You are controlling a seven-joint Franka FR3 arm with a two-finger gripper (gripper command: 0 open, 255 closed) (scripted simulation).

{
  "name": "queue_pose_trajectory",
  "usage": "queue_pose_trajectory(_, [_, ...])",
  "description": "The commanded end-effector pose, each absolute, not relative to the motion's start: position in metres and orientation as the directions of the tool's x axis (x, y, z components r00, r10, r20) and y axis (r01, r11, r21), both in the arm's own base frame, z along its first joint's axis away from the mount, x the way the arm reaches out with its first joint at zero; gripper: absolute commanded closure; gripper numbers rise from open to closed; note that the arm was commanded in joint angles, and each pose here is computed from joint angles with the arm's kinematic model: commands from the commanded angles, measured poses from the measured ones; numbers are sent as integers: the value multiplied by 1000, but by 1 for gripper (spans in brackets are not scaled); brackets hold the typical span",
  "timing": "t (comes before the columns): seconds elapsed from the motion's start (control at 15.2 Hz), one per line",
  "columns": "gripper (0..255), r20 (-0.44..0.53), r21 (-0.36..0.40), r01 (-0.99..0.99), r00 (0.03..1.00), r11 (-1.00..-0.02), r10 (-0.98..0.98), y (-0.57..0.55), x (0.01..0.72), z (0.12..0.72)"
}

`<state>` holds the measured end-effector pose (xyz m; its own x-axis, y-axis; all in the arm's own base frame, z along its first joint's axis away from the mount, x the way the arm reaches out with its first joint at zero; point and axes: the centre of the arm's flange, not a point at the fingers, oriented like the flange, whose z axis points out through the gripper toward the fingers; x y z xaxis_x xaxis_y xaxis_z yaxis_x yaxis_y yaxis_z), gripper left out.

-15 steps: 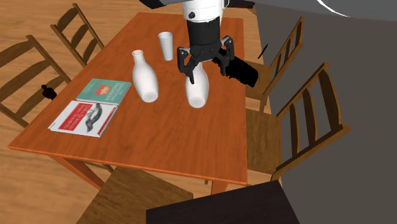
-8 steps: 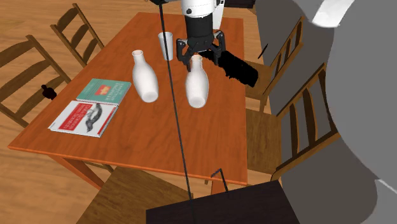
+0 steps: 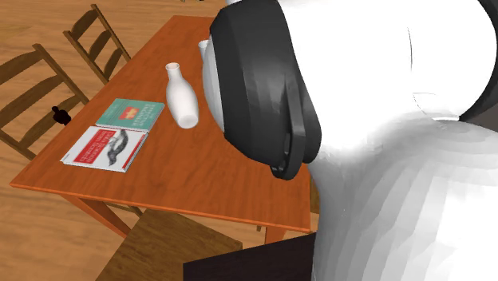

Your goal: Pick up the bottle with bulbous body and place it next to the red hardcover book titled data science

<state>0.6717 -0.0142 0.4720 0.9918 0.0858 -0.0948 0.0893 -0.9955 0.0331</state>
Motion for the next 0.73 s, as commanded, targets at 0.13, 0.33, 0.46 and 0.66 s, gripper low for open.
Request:
queue_pose_trajectory(0.13, [0,-93,29,88,992,-996,85,-15,689,457])
queue_pose_trajectory(0.33, [0,-93,29,88,992,-996,85,-16,688,441])
queue_pose_trajectory(0.46, [0,-93,29,88,992,-996,85,-16,687,428])
queue_pose_trajectory(0.66, [0,-93,29,88,992,-996,85,-16,687,428])
